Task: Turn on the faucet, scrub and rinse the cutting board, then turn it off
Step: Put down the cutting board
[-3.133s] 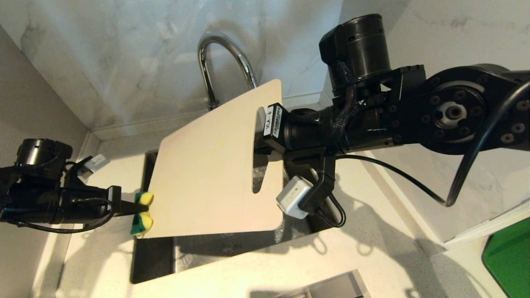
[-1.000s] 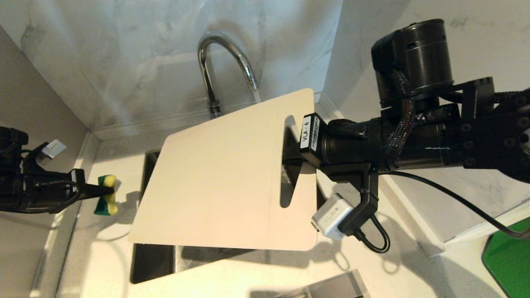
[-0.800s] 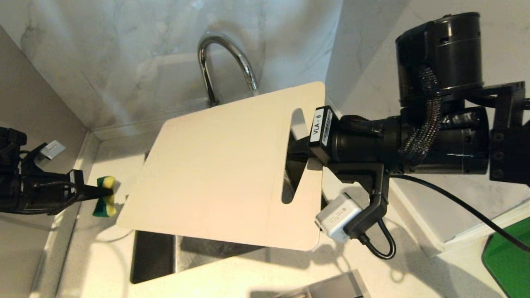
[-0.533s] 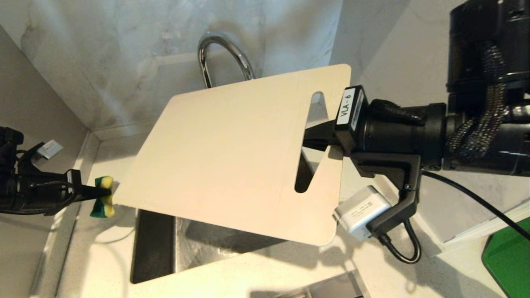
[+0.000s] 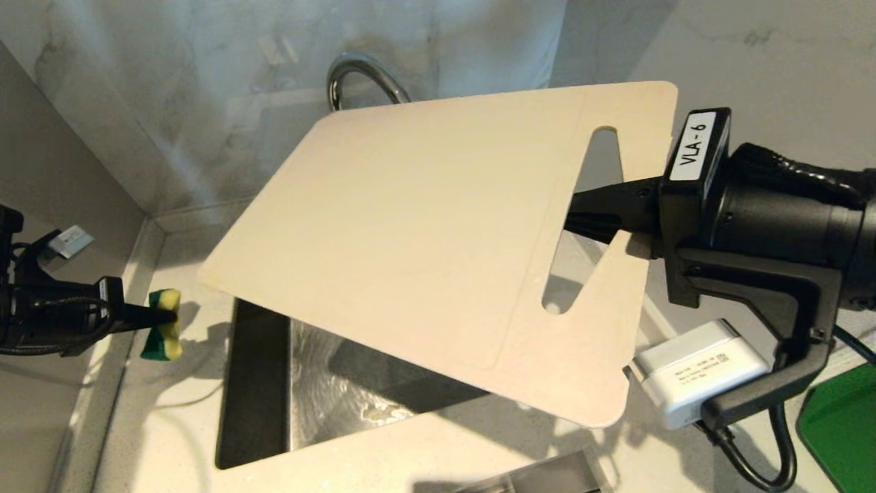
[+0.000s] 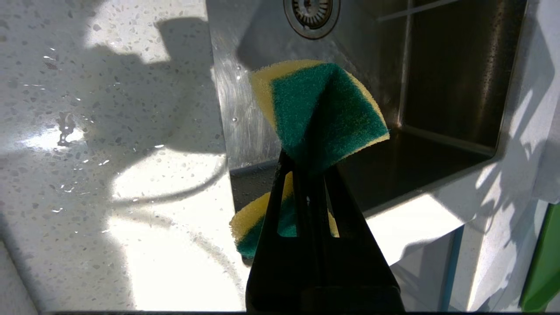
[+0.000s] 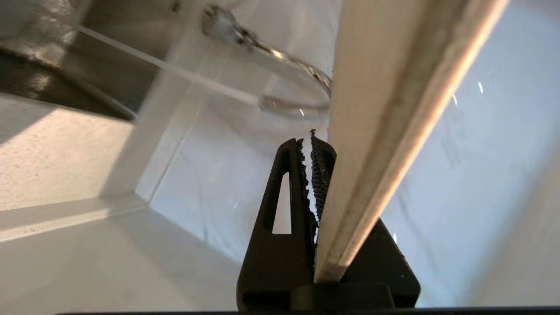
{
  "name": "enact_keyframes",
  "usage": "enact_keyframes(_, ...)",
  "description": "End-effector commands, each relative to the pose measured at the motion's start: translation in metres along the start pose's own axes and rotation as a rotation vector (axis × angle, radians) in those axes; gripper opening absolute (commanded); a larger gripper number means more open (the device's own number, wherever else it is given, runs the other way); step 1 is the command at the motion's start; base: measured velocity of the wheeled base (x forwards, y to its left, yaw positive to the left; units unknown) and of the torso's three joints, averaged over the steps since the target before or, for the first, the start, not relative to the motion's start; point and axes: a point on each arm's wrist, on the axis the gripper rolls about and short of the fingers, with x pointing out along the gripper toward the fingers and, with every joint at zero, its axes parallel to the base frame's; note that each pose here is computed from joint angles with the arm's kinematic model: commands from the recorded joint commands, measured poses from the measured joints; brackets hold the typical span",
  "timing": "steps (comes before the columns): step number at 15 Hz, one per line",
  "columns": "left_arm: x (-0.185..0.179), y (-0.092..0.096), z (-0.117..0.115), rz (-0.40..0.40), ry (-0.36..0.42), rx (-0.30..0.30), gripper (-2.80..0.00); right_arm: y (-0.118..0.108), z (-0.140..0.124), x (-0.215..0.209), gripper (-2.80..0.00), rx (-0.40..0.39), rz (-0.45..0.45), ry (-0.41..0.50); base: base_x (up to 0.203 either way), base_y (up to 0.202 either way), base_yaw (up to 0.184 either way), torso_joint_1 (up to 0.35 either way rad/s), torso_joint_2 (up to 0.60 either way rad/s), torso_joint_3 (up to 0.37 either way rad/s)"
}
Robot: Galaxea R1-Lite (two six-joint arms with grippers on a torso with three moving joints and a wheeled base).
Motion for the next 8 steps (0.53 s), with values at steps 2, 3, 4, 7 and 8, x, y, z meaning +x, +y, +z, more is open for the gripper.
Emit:
enact_keyframes(2,-0.002,-0.001,-0.001,-0.005,-0.001,0.001,-2.8,0.009,0.01,-0.015,-2.8,0.033,-0.099,0.107,0.0,0.0,0.0,0.0,0.0,0.0)
enact_keyframes(3,-0.001,-0.001,-0.001,-0.001,0.001,-0.001,-2.8,0.014,0.015,-0.02,-2.8,0.075,-0.113,0.151,0.0,0.0,0.0,0.0,0.0,0.0)
enact_keyframes(4,-0.001,-0.001,-0.001,-0.001,0.001,-0.001,-2.8,0.019,0.019,-0.027,-2.8,0.109,-0.114,0.196,0.0,0.0,0.0,0.0,0.0,0.0)
enact_keyframes(7,0.0,-0.001,-0.001,-0.001,0.005,0.0,-2.8,0.03,0.03,-0.051,-2.8,0.196,-0.102,0.376,0.0,0.0,0.0,0.0,0.0,0.0)
enact_keyframes(8,0.001,-0.002,-0.002,-0.005,0.008,0.002,-2.8,0.033,0.032,-0.053,-2.8,0.229,-0.11,0.409,0.0,0.0,0.0,0.0,0.0,0.0)
